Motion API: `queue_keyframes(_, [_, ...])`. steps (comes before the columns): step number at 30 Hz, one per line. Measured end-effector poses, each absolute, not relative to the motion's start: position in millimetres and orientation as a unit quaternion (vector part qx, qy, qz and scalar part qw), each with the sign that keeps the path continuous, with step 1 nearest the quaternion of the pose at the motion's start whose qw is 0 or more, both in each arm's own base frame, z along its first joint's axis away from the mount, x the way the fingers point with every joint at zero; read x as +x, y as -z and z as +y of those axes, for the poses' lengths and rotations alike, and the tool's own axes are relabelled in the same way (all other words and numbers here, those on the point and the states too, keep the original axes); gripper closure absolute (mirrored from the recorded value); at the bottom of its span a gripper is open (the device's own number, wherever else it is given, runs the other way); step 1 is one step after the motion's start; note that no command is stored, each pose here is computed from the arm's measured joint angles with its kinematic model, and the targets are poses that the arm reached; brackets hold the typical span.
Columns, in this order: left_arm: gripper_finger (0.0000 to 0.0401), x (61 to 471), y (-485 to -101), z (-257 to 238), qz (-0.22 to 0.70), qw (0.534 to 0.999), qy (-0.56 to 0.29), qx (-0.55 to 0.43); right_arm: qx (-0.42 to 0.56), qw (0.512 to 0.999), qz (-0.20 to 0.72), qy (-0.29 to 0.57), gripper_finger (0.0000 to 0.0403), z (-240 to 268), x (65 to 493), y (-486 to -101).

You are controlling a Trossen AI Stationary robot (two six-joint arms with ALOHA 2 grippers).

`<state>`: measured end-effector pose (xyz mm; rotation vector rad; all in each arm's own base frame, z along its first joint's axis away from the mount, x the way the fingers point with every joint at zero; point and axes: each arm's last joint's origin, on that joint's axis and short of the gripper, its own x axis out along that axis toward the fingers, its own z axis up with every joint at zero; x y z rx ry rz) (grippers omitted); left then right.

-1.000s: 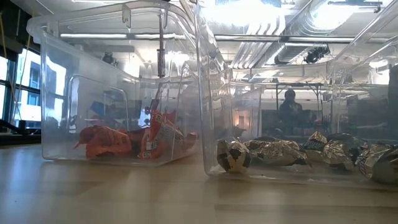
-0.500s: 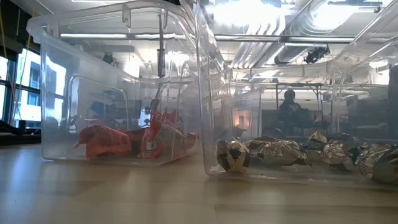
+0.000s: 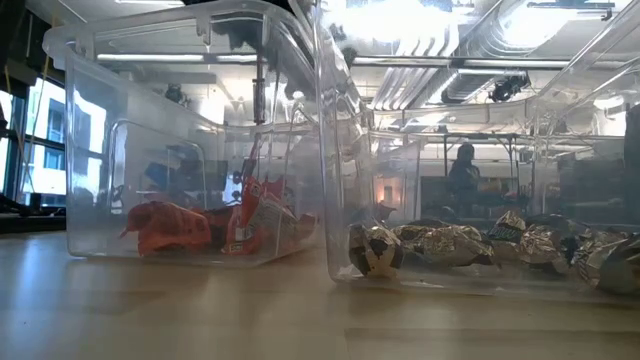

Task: Sort candy
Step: Put the gold chocolate pack into the top transparent bin

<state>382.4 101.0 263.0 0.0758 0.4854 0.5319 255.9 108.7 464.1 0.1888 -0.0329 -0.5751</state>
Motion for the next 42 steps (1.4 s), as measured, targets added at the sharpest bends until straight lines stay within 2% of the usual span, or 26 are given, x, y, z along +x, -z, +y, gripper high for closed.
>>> queue_keyframes(6, [0.0278,380.7,-296.0,96.4,0.224,0.953,-0.202,-0.006,0.118,0.929,-0.025,0.35,0.0202,96.4,257.7,-460.7])
queue_keyframes(10, [0.0256,371.5,-303.5,91.9,0.299,0.943,-0.131,-0.068,0.178,0.907,-0.027,0.381,0.0202,66.7,258.9,-455.3])
queue_keyframes(15, [0.0247,350.3,-318.5,66.5,0.341,0.927,0.002,-0.153,0.228,0.874,0.04,0.426,0.0202,11.4,251.8,-438.8])
queue_keyframes(19, [0.0247,330.1,-335.4,32.1,0.321,0.933,0.046,-0.154,0.226,0.835,0.113,0.489,0.0202,-31.8,238.4,-425.3])
queue_keyframes(26, [0.0247,274.1,-361.4,-13.7,0.237,0.956,0.005,-0.17,0.23,0.743,0.33,0.535,0.0202,-93.3,211.2,-377.3])
queue_keyframes(31, [0.0247,238.5,-366.2,-27.5,0.191,0.959,-0.055,-0.201,0.225,0.703,0.462,0.492,0.0202,-116.6,200.4,-315.6])
queue_keyframes(35, [0.0247,221.6,-366.8,-33.6,0.165,0.956,-0.089,-0.224,0.247,0.714,0.495,0.43,0.0202,-125.0,199.7,-259.4])
queue_keyframes(38, [0.0247,213.9,-371.9,-36.8,0.139,0.957,-0.099,-0.233,0.251,0.751,0.466,0.394,0.0202,-129.3,203.5,-228.6])
queue_keyframes(42, [0.0247,210.4,-373.4,-39.9,0.132,0.956,-0.104,-0.242,0.26,0.773,0.423,0.395,0.0202,-132.6,202.9,-199.8])
